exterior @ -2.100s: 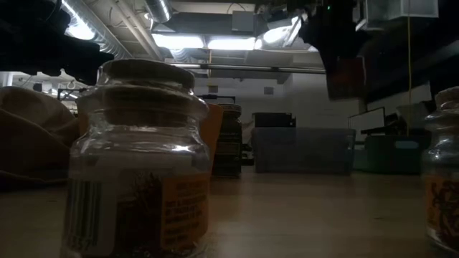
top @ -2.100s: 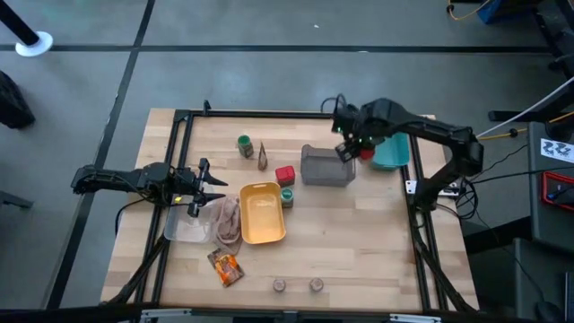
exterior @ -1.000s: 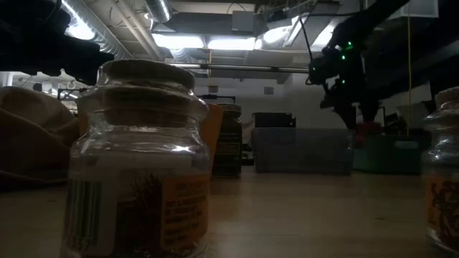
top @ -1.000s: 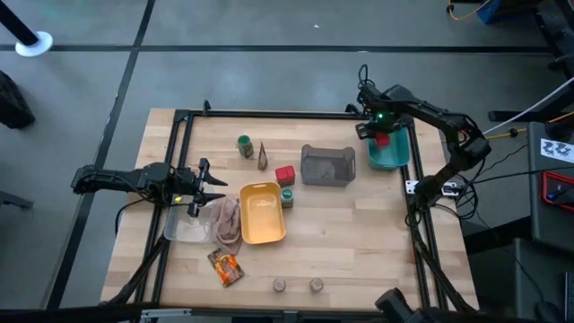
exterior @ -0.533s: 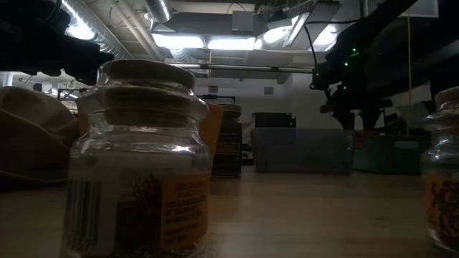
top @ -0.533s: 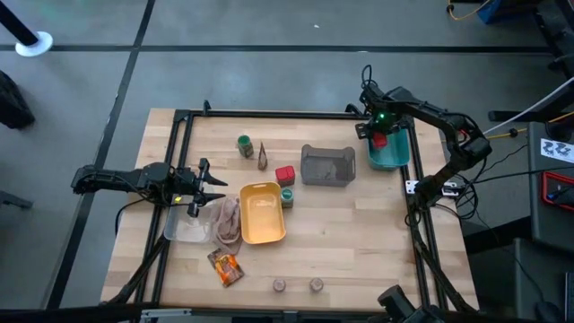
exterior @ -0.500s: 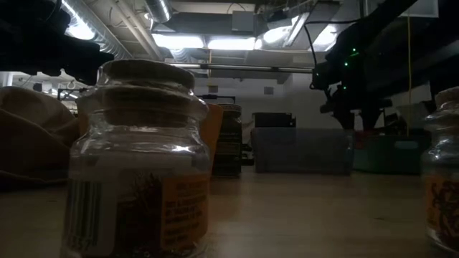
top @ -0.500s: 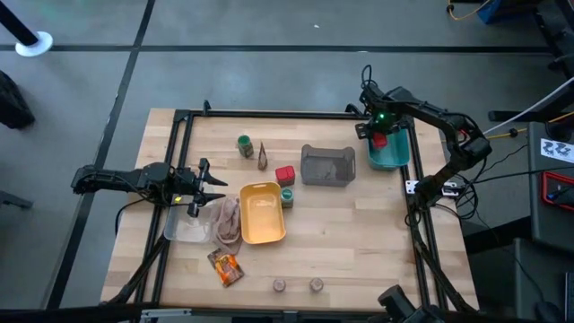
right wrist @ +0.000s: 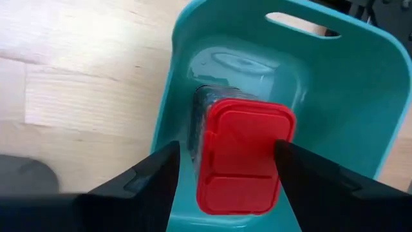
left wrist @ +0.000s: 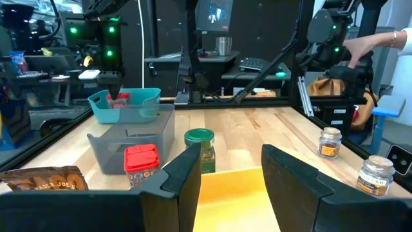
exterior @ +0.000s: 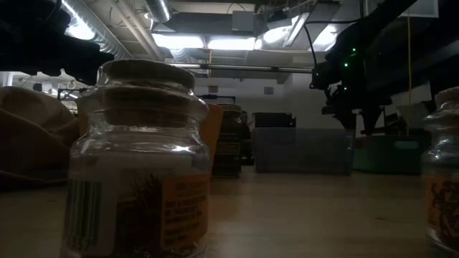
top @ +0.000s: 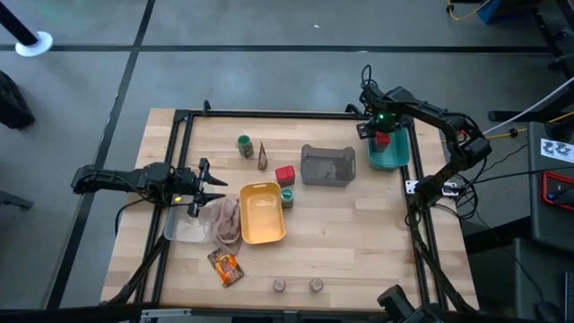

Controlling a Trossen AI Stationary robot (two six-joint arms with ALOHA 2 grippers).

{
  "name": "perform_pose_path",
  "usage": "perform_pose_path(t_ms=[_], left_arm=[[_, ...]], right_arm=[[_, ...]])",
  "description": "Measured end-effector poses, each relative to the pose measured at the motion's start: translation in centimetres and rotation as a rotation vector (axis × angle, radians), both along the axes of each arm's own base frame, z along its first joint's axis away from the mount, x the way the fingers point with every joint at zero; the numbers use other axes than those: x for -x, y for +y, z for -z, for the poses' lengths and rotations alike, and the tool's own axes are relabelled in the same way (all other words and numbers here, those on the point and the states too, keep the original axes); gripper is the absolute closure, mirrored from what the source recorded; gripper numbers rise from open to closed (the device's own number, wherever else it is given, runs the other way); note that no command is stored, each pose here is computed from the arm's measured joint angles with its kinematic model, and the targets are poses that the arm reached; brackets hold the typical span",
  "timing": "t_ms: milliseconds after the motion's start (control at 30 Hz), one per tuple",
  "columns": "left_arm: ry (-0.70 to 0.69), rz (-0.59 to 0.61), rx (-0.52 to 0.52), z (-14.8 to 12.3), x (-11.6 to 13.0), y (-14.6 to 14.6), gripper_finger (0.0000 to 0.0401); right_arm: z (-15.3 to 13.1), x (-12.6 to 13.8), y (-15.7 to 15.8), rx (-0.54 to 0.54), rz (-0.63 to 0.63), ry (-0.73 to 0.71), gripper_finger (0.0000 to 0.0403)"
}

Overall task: Sort spices by type
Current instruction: Put the top green seasoning bottle into the yellow bin

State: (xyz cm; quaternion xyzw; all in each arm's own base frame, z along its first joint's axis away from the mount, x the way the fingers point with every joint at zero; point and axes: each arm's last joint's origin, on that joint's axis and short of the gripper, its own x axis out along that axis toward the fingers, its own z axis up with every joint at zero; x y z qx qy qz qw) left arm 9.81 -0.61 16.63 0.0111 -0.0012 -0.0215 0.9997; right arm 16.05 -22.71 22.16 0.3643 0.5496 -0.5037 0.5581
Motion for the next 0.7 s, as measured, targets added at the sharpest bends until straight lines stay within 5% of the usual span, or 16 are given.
perform_pose_path(t_ms=[467,700], left_arm=[[-0.001,0.000,0.000,0.0,0.0,0.0,0.0253],[-0.001,0.000,-0.001,0.0,0.0,0.0,0.0253]], right_arm=[[-4.5,-0.4,0.0,-0.055,-0.009,-0.020,0.0150],[-6.4,-3.3,1.4,-0.015,-0.160,-0.091,0.0150]])
